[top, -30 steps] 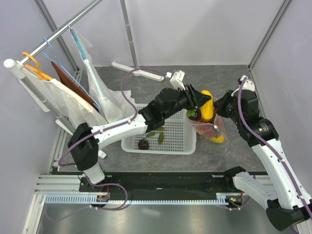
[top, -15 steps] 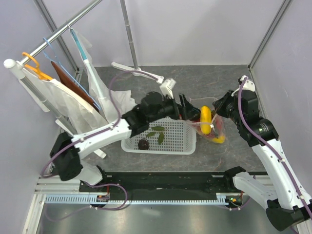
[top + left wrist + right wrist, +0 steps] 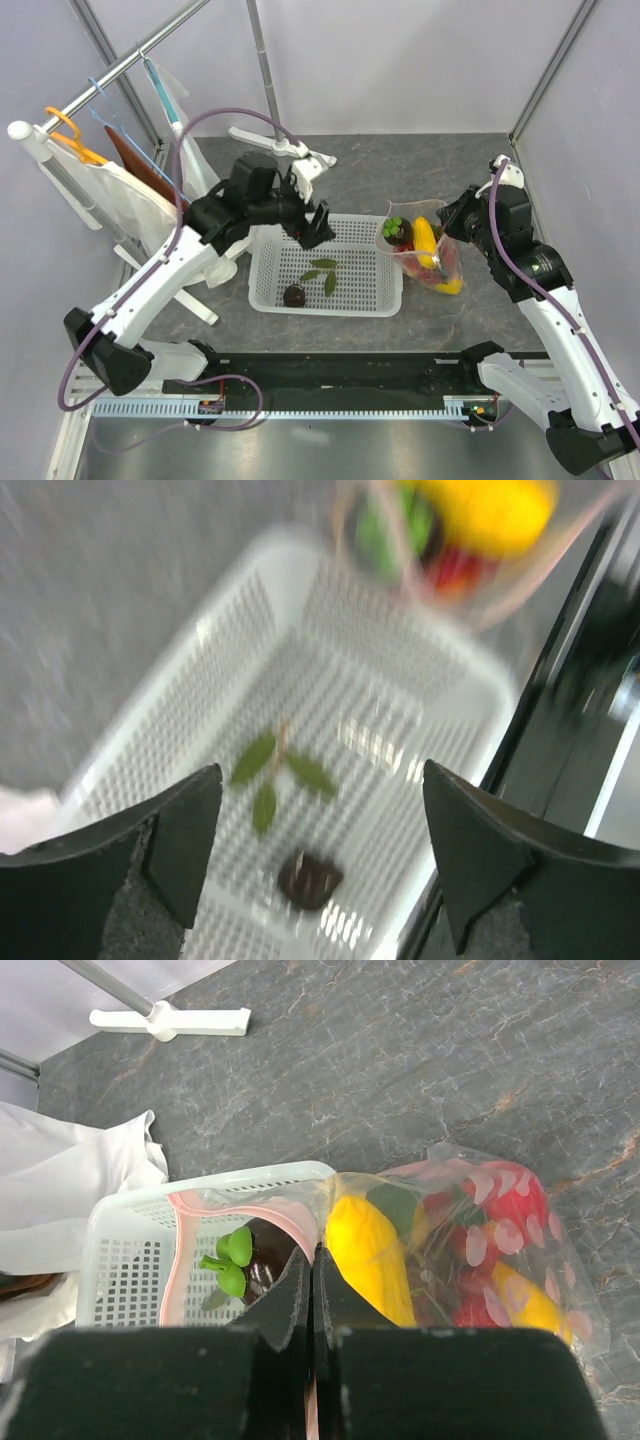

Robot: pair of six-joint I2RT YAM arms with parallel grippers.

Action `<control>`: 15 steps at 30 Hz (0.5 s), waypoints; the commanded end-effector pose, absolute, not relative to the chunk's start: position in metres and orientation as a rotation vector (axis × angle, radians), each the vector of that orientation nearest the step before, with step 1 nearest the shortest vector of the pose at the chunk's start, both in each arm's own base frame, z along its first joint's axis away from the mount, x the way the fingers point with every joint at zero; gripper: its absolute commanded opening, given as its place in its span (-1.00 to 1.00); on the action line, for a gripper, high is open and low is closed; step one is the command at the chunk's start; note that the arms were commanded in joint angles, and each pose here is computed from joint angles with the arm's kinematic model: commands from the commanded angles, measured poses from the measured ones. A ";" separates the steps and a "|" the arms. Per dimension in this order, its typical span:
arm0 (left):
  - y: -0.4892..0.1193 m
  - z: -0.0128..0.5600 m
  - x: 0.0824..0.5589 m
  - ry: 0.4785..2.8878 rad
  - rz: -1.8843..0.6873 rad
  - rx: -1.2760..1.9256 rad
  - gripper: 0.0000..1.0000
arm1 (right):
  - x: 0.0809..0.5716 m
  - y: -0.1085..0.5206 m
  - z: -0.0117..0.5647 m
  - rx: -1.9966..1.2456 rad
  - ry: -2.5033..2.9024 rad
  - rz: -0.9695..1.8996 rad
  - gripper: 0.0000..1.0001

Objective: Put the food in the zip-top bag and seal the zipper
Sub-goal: Place the fake fruit in the zipper food storage bag, then pick up the fake fruit from the bin.

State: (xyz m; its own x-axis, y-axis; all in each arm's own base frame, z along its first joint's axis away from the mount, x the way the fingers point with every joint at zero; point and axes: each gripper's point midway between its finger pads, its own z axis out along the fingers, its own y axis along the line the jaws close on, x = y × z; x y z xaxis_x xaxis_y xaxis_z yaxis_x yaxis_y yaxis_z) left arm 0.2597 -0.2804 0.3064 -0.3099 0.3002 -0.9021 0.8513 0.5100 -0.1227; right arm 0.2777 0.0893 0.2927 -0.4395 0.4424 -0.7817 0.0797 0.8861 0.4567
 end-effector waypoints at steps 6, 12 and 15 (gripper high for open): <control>-0.203 0.148 0.220 2.379 -0.406 1.537 0.66 | 0.276 0.091 0.310 0.358 1.946 0.467 -1.00; -0.192 0.119 0.215 2.469 -0.329 1.674 0.67 | 0.276 0.091 0.304 0.355 1.958 0.462 -1.00; -0.194 0.112 0.204 2.495 -0.390 1.729 0.67 | 0.277 0.092 0.306 0.349 1.955 0.464 -1.00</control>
